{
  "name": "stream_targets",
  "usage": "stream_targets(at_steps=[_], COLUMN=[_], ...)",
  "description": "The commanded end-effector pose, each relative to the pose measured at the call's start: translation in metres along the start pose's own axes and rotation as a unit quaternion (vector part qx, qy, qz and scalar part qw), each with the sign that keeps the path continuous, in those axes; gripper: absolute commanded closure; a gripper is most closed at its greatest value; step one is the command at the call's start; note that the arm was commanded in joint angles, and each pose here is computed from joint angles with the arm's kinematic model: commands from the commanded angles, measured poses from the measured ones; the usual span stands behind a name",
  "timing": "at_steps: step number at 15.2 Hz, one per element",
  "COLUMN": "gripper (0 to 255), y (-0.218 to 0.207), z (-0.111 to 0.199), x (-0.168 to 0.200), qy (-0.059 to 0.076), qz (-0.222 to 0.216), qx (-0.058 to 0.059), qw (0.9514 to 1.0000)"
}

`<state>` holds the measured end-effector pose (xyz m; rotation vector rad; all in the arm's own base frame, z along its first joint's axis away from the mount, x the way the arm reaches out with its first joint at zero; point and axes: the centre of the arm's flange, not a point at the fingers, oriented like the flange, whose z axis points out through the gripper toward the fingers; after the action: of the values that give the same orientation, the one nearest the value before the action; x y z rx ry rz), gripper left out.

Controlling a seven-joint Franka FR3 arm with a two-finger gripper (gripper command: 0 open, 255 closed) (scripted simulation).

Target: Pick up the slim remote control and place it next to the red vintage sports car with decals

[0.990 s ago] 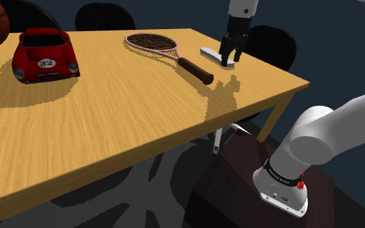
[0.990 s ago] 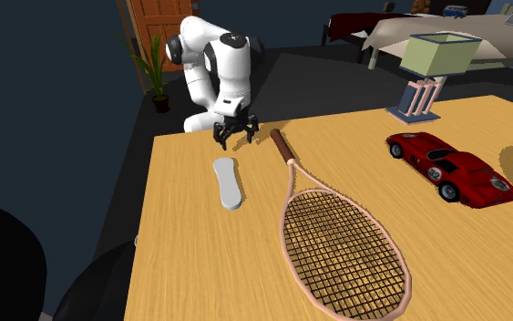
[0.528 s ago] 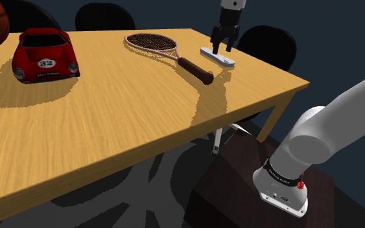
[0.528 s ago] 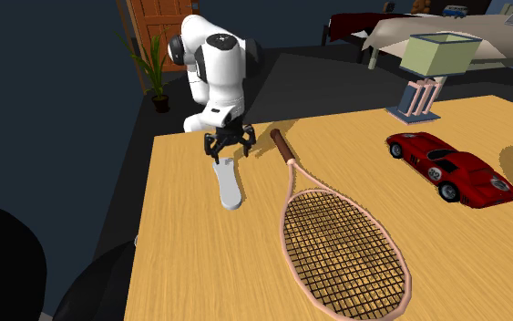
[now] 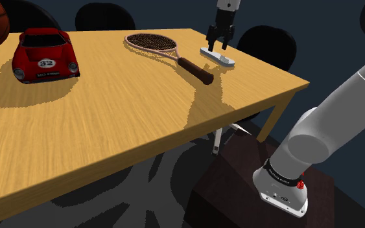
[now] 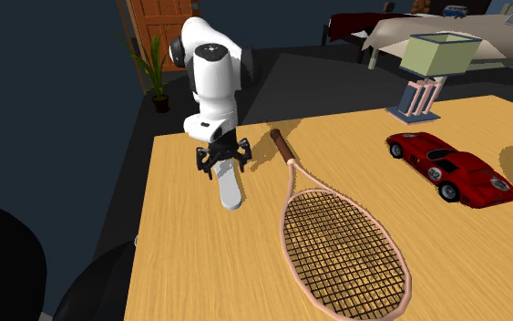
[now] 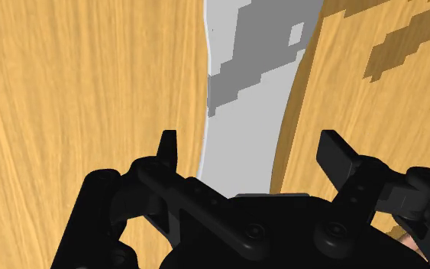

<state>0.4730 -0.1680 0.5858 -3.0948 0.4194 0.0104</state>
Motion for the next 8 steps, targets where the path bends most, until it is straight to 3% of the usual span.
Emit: stream_targets(at_steps=[1,8], gripper=[0,0], y=[0.000,0.000], z=[0.010,0.024], x=[-0.001,-0.001], qy=[0.000,0.000], qz=[0.000,0.000], qx=[0.000,0.000], qw=[1.0000,1.0000])
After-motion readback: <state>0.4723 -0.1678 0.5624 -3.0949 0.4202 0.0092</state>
